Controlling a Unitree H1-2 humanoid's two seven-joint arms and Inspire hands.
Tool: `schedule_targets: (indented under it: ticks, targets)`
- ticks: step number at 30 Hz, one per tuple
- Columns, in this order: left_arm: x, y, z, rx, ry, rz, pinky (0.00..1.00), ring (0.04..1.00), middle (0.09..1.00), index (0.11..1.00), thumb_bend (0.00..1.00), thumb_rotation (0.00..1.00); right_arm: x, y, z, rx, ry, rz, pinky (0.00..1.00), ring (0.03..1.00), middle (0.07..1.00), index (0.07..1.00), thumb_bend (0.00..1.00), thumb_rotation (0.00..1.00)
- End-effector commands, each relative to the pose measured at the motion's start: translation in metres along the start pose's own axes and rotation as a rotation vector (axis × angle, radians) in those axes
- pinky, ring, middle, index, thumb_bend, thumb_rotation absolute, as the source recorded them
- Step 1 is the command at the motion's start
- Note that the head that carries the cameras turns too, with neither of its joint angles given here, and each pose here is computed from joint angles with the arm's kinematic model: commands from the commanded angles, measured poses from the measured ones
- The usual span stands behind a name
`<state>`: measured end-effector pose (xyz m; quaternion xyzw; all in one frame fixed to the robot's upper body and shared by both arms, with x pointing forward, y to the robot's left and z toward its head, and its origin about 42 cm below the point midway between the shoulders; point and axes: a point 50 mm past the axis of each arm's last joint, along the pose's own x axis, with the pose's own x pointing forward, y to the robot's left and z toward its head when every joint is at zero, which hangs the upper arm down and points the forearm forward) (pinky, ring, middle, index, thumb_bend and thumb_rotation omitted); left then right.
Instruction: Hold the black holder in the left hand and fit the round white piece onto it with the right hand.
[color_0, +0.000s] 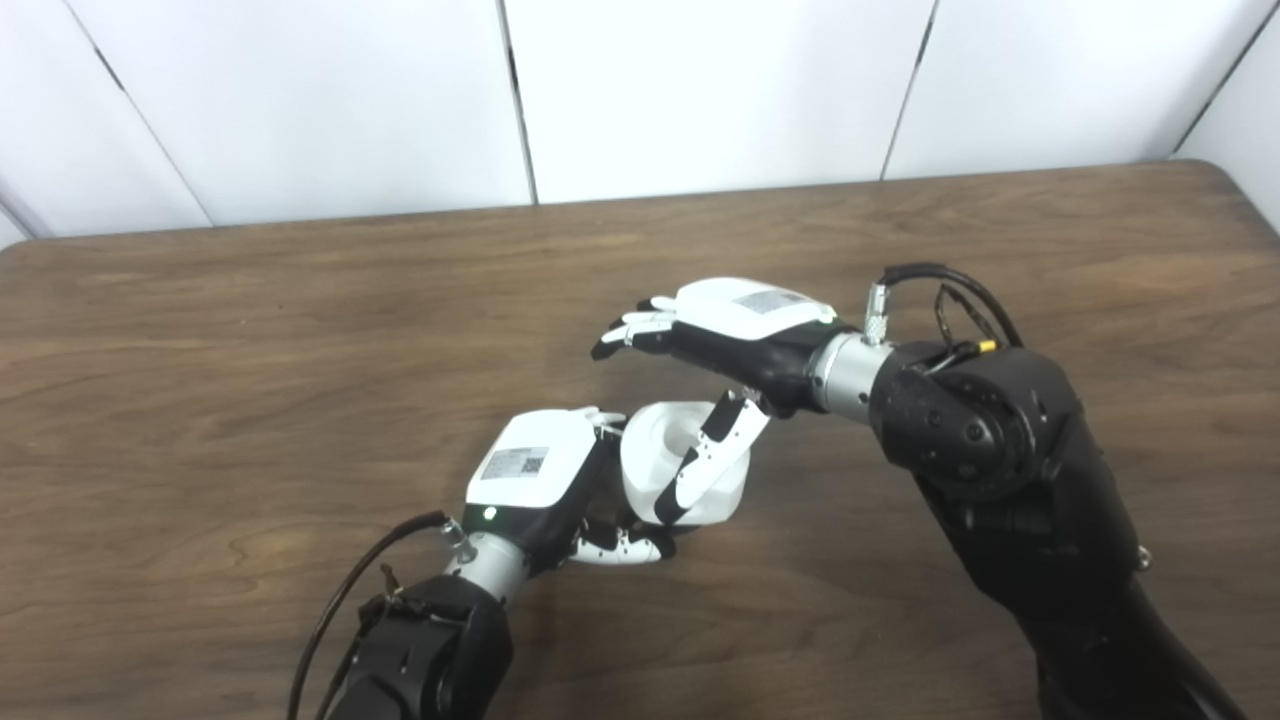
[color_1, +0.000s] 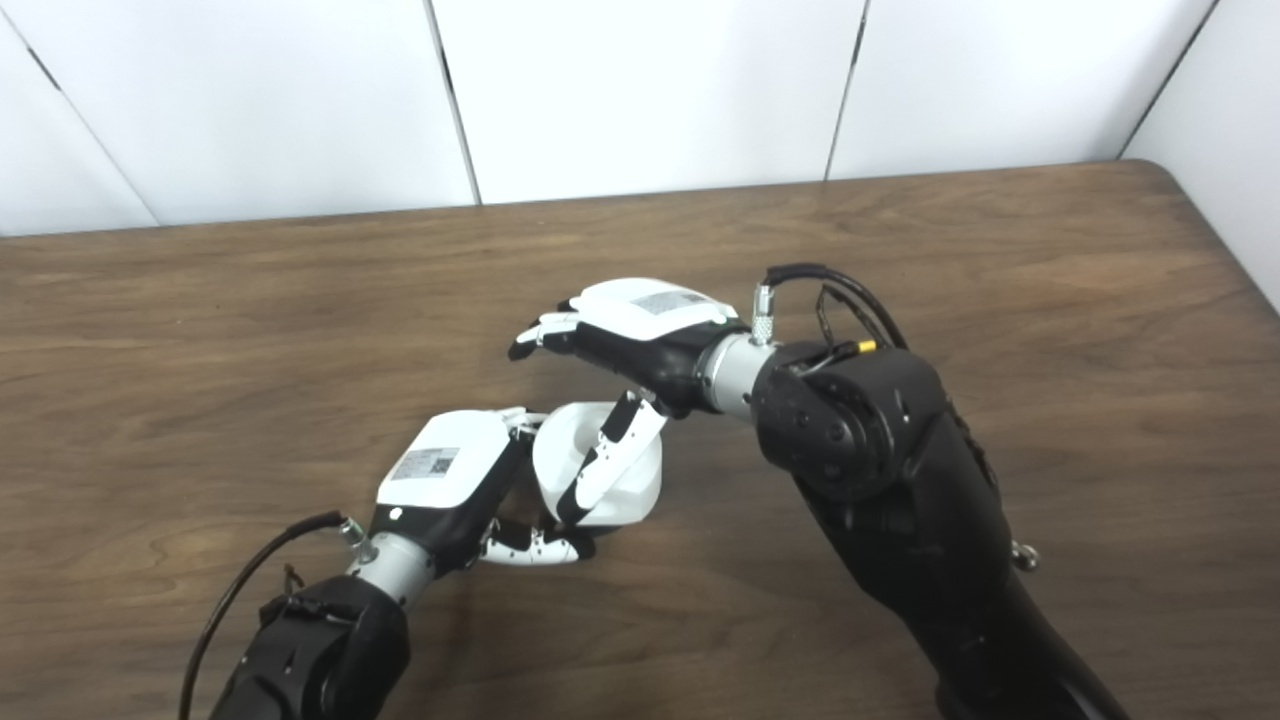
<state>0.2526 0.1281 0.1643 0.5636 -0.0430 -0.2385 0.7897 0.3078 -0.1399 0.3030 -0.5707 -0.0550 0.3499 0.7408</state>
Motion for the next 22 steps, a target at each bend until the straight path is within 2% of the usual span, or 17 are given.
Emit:
schedule_targets:
  ticks: [1, 5, 13, 22]
  targets:
    - [0.001, -0.031, -0.001, -0.029, 0.01, -0.166, 0.88, 0.877, 0.836, 0.493, 0.51, 0.07, -0.009, -0.018, 0.009, -0.04, -0.029, -0.005, 1.0, 1.0, 0.956, 0.888, 1.0, 0.42]
    - [0.001, -0.031, -0.002, -0.03, 0.01, -0.164, 0.88, 0.874, 0.835, 0.493, 0.51, 0.07, -0.013, -0.027, 0.01, -0.046, -0.039, -0.014, 1.0, 1.0, 0.959, 0.891, 1.0, 0.44]
    - [0.002, -0.032, -0.004, -0.024, 0.01, -0.159, 0.87, 0.875, 0.828, 0.493, 0.51, 0.07, -0.025, -0.052, 0.014, -0.055, -0.098, -0.084, 0.99, 1.0, 0.963, 0.899, 1.0, 0.45]
    - [-0.001, -0.032, -0.009, -0.065, 0.017, -0.157, 0.86, 0.863, 0.829, 0.493, 0.51, 0.07, -0.03, -0.065, 0.013, -0.055, -0.093, -0.132, 0.97, 1.0, 0.958, 0.898, 1.0, 0.46]
